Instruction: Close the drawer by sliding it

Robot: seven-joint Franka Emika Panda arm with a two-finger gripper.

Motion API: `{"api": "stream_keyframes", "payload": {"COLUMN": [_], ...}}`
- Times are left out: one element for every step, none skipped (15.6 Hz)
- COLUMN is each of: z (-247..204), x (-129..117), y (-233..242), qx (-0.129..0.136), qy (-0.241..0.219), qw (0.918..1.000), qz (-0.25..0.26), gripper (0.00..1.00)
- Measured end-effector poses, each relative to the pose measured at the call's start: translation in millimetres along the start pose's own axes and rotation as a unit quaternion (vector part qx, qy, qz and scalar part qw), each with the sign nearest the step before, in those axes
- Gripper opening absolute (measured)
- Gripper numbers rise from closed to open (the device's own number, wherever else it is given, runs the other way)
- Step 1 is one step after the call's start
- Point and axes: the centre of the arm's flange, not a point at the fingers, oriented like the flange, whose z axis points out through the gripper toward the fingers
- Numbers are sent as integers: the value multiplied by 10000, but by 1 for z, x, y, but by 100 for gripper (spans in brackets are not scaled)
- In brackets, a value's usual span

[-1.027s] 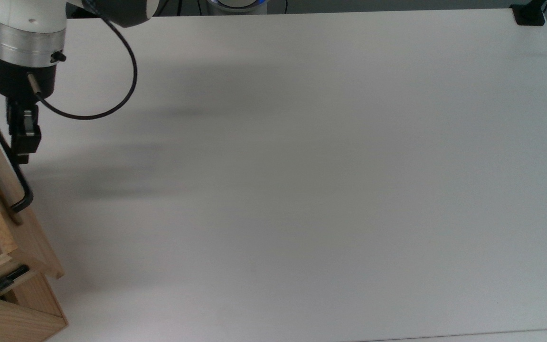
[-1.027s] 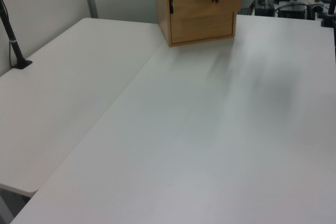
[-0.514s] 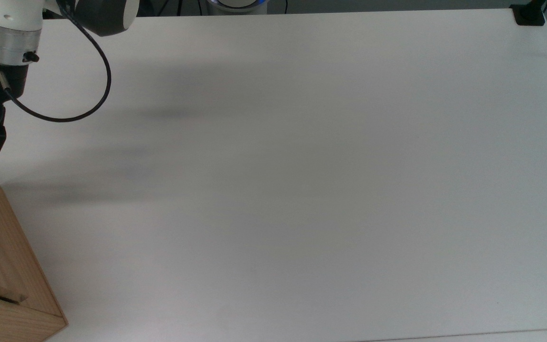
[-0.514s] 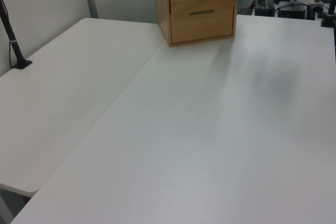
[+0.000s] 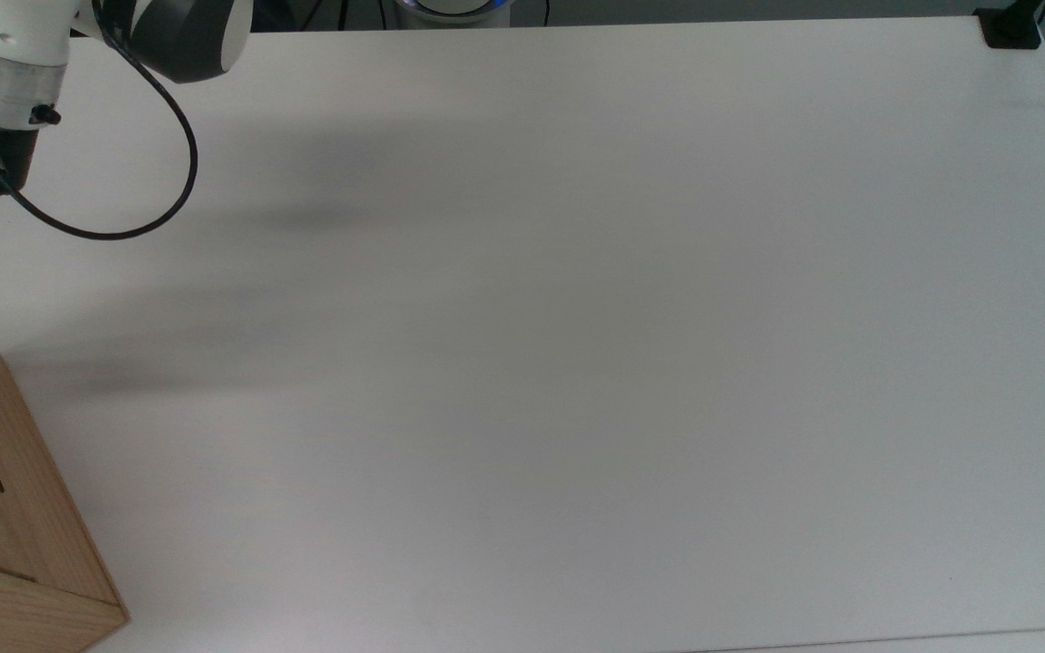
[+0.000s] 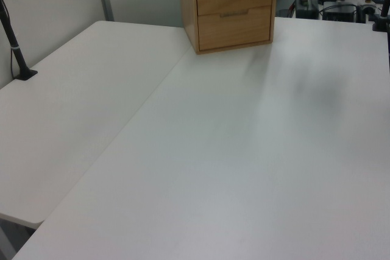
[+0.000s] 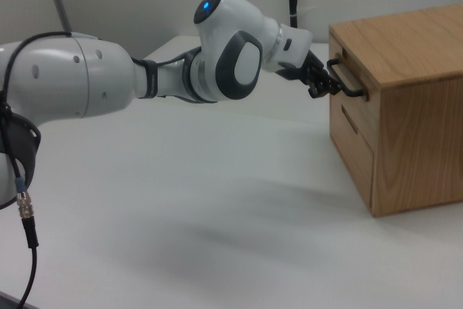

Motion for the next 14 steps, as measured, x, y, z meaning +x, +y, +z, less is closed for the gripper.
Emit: {"api": "stream_keyframes", "payload": {"z": [-6,-14,-23,-35,-47,-61,-74,-87,-100,-112,-125,-139,-154,-171], "x": [4,6,4,-2,-12,-24,-36,-47,-56,-63,-70,-79,-89,-99], "y": [0,-1,-5,-12,-21,-31,-40,-47,-51,-54,-56,-59,-61,-63], "qx": [-9,-71,-160,-247,-318,-349,-347,-326,-312,-313,-302,-267,-208,-125], "qy": [12,-32,-145,-310,-550,-886,-1264,-1648,-2001,-2292,-2558,-2860,-3177,-3489], "qw": [10000,10000,9997,9989,9972,9940,9887,9817,9732,9640,9532,9382,9194,8964], "qz": [9,-23,-129,-261,-391,-547,-723,-900,-1090,-1309,-1582,-1928,-2309,-2732], "gripper": [18,19,19,19,20,20,20,20,21,21,25,30,30,34]}}
